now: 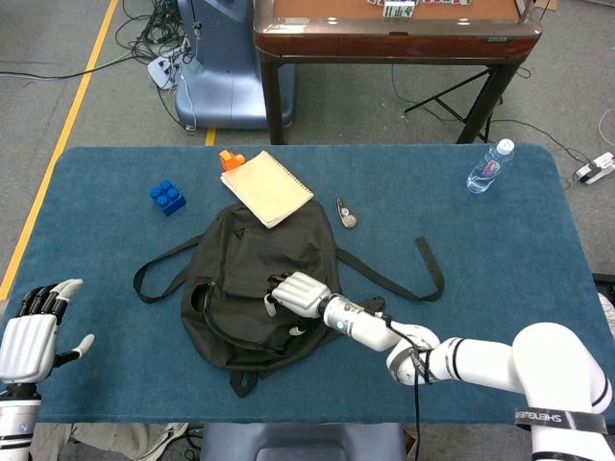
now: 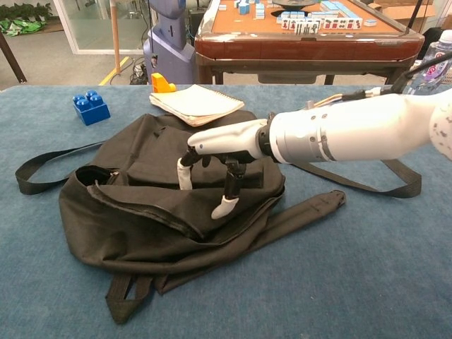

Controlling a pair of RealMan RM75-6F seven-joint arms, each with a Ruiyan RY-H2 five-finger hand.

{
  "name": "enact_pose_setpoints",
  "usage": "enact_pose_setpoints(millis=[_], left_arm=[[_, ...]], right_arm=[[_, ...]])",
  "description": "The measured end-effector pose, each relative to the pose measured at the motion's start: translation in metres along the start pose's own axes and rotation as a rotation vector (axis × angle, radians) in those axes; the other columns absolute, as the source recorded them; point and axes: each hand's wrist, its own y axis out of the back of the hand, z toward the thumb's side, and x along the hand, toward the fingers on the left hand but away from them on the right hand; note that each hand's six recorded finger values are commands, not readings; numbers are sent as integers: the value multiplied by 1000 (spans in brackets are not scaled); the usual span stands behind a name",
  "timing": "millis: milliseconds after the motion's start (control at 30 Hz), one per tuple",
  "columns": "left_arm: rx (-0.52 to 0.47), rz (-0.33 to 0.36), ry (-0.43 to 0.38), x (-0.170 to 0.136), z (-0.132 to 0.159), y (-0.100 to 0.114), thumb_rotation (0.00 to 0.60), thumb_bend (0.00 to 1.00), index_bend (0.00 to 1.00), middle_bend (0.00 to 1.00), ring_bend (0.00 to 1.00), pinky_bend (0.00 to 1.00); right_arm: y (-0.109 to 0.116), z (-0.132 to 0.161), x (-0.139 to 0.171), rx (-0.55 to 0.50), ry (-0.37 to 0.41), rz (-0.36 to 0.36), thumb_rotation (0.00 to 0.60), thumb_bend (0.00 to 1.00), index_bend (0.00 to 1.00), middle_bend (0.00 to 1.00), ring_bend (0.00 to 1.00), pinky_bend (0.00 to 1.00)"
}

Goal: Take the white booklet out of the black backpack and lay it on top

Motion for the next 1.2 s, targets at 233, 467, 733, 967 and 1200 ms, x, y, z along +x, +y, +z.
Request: enact_pose_setpoints(millis=[233,467,733,967,1200], left_arm=[[5,12,-21,6,2,3,600,221,173,176,140,103],[-15,30,-77,18,12,9,600,221,182,176,140,102],[-69,46,-244,34,46,17,600,221,255,188,212,145],[-112,43,-500,48,101,19,600,221,337,283,274,250],[-146,-21,-679,58,152,-3,600,221,404,347,311,257]], right_arm=[[12,-7,-6,-30,-22,-74,600,419,668,482,276,165],[37,-26,-10,-98,-70,-177,600,420,670,485,283,175],[58,-49,-9,-161,-153,-279,600,420,670,485,283,177],[71,-64,-5,-216,-230,-362,600,420,670,477,283,176],[77,-72,0,-263,-272,-386,600,421,670,471,283,176]])
